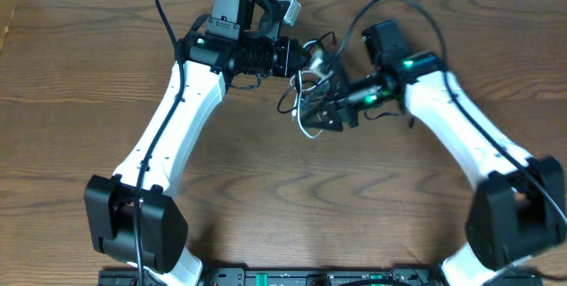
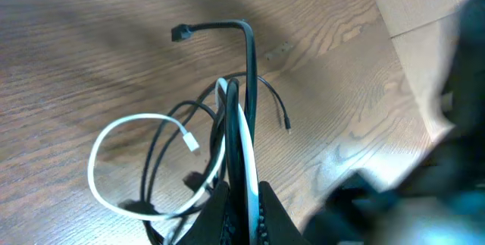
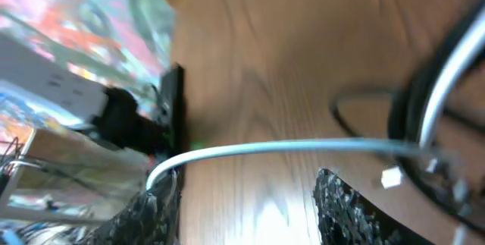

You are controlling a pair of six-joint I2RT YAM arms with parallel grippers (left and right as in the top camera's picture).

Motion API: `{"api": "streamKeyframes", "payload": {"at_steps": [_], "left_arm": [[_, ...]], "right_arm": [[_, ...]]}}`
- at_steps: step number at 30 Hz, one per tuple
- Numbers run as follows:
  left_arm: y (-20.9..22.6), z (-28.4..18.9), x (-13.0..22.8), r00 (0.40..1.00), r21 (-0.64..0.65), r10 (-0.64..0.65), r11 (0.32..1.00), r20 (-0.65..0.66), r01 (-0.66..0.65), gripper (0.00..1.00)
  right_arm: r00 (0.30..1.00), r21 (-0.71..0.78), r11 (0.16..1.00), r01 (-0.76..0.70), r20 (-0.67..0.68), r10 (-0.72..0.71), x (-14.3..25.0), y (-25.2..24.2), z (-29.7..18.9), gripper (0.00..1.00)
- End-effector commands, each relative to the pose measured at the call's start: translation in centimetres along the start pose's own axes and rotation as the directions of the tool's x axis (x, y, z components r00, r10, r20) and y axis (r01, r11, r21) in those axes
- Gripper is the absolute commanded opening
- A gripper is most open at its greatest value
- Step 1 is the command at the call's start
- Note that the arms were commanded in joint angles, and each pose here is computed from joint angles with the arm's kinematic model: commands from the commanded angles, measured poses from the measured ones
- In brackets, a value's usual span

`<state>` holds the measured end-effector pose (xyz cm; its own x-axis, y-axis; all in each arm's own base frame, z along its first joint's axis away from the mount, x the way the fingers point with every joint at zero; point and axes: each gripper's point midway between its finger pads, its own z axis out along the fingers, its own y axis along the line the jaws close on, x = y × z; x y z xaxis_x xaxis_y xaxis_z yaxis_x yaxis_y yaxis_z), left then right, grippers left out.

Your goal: Untangle cables

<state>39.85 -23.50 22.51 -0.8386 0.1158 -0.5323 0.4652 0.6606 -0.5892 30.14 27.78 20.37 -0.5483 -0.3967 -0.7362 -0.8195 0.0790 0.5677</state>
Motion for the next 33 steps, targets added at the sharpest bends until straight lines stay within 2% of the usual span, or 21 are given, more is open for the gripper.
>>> {"api": "streamKeyframes", "payload": {"at_steps": [1,6,8,10,13,17,19,24,26,33], "left_arm": [[-1.0,-0.8,-0.8,0.999,0.014,0.021,1.0,0.026,-0.021,0.07],[-1.0,-0.8,-0.7,0.999,0.014,0.021,1.0,0.025,-0.021,0.08],[-1.0,-0.8,-0.7,0.999,0.014,0.021,1.0,0.025,-0.021,0.07],[-1.0,-0.8,-0.7,0.999,0.014,0.021,1.0,0.025,-0.021,0.08],[-1.0,-0.8,-0.8,0.999,0.014,0.021,1.0,0.026,-0.021,0.07],[-1.0,-0.8,-0.8,0.999,0.014,0.021,1.0,0.026,-0.021,0.08],[-1.0,-0.8,-0.7,0.999,0.014,0.02,1.0,0.025,-0.02,0.07],[-1.0,-0.8,-0.5,1.0,0.012,0.013,1.0,0.016,-0.013,0.08],[-1.0,-0.8,-0.5,1.0,0.012,0.013,1.0,0.016,-0.013,0.07],[-1.0,-0.8,-0.5,1.0,0.012,0.014,1.0,0.017,-0.014,0.08]], "right_arm": [[0.979,-0.115,0.983,0.142,0.163,-0.122,-3.7,4.5,-3.2,0.52],[0.951,-0.118,0.973,0.198,0.264,-0.161,-5.3,5.6,-6.7,0.52],[0.948,-0.081,0.982,0.172,0.284,-0.142,-5.7,4.9,-8.3,0.52],[0.96,0.0,0.997,0.079,0.27,-0.076,-5.6,2.8,-9.2,0.51],[0.979,0.218,0.975,-0.04,0.202,-0.005,-4.2,-1.4,-9.7,0.54],[0.995,0.43,0.901,-0.064,0.101,0.023,-2.5,-5.0,-9.3,0.59],[0.999,0.487,0.872,-0.037,0.042,0.019,-1.6,-6.2,-8.9,0.61],[0.994,0.524,0.846,0.092,-0.103,-0.045,0.5,-8.7,-7.8,0.65],[0.991,0.518,0.848,0.115,-0.122,-0.06,0.9,-9.5,-7.4,0.7],[0.984,0.52,0.843,0.139,-0.167,-0.059,2.7,-13.2,-6.3,0.7]]}}
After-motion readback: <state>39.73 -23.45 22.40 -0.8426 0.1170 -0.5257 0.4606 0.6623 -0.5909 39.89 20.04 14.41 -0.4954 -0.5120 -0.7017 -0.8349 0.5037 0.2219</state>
